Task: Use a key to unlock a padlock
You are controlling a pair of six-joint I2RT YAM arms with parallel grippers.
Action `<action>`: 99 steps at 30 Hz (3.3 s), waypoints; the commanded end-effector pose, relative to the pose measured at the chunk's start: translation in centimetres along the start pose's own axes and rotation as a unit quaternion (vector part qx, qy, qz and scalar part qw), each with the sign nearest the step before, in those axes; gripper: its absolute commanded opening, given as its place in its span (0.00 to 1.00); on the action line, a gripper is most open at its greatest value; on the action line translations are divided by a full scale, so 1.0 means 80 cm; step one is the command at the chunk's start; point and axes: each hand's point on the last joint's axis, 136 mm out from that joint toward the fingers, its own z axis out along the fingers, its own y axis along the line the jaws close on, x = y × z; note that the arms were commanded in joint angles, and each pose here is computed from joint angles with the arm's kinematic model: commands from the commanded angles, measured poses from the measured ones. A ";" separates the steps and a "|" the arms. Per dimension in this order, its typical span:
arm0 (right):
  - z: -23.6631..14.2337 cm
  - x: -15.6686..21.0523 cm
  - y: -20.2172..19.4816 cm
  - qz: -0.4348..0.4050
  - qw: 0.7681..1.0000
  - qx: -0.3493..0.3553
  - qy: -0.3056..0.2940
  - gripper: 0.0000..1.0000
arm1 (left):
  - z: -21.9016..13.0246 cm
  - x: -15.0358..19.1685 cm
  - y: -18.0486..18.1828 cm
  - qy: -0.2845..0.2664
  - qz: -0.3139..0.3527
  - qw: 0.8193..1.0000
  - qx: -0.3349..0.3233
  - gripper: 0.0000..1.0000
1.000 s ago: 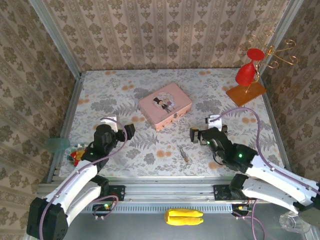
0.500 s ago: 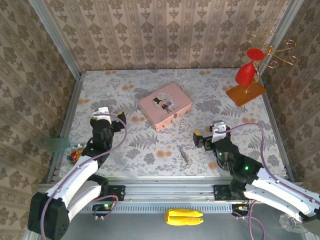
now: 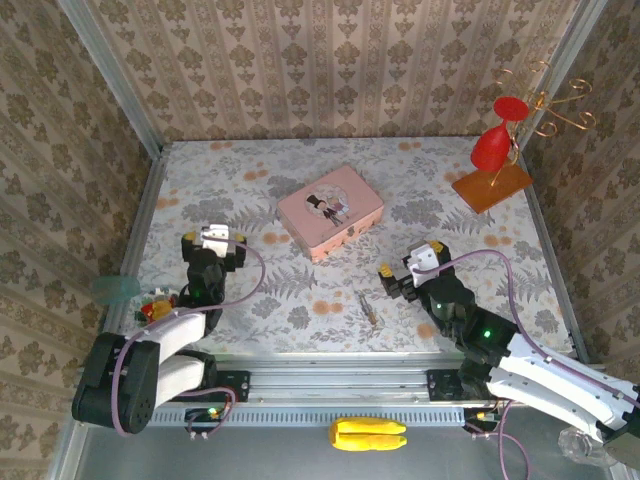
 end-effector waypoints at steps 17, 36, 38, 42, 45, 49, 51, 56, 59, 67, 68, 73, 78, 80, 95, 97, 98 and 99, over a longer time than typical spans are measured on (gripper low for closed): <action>0.003 -0.007 -0.015 -0.044 0.999 0.019 -0.007 1.00 | 0.026 -0.011 -0.012 -0.050 0.019 0.998 0.035 1.00; 0.013 -0.003 -0.024 -0.033 0.999 0.031 -0.008 1.00 | 0.082 0.032 0.041 0.029 -0.067 0.996 -0.054 1.00; 0.018 0.000 -0.031 -0.028 0.999 0.043 -0.007 1.00 | 0.083 0.032 0.041 0.030 -0.070 0.996 -0.052 1.00; 0.035 0.010 -0.054 -0.024 0.997 0.074 0.006 1.00 | 0.082 0.032 0.041 0.030 -0.069 0.996 -0.052 1.00; 0.049 0.024 -0.080 -0.017 0.994 0.108 0.018 1.00 | 0.082 0.032 0.041 0.029 -0.068 0.996 -0.052 1.00; 0.064 0.042 -0.111 -0.006 0.989 0.143 0.039 1.00 | 0.082 0.032 0.041 0.028 -0.069 0.996 -0.052 1.00; 0.068 0.052 -0.129 0.002 0.984 0.168 0.050 1.00 | 0.082 0.032 0.041 0.028 -0.068 0.996 -0.052 1.00; 0.080 0.070 -0.149 0.031 0.981 0.185 0.050 1.00 | 0.081 0.032 0.040 0.027 -0.067 0.996 -0.052 1.00; 0.090 0.079 -0.149 0.037 0.982 0.178 0.050 1.00 | 0.082 0.032 0.040 0.027 -0.067 0.996 -0.052 1.00; 0.115 0.100 -0.164 0.072 0.980 0.183 0.039 1.00 | 0.082 0.032 0.040 0.028 -0.067 0.996 -0.052 1.00; 0.118 0.102 -0.165 0.072 0.980 0.182 0.038 1.00 | 0.082 0.032 0.040 0.028 -0.067 0.996 -0.052 1.00; 0.130 0.110 -0.174 0.098 0.980 0.167 0.045 1.00 | 0.082 0.032 0.040 0.028 -0.067 0.996 -0.051 1.00; 0.141 0.119 -0.179 0.140 0.979 0.144 0.033 1.00 | 0.082 0.032 0.040 0.028 -0.067 0.996 -0.051 1.00; 0.147 0.131 -0.176 0.142 0.980 0.138 0.030 1.00 | 0.082 0.032 0.040 0.028 -0.068 0.996 -0.051 1.00; 0.170 0.151 -0.191 0.165 0.972 0.148 0.076 1.00 | 0.082 0.032 0.040 0.028 -0.068 0.996 -0.051 1.00; 0.170 0.151 -0.191 0.165 0.972 0.148 0.076 1.00 | 0.082 0.032 0.040 0.028 -0.068 0.996 -0.051 1.00; 0.170 0.152 -0.190 0.165 0.972 0.148 0.077 1.00 | 0.082 0.032 0.040 0.028 -0.067 0.996 -0.051 1.00; 0.170 0.152 -0.191 0.165 0.972 0.149 0.077 1.00 | 0.082 0.031 0.040 0.027 -0.068 0.996 -0.051 1.00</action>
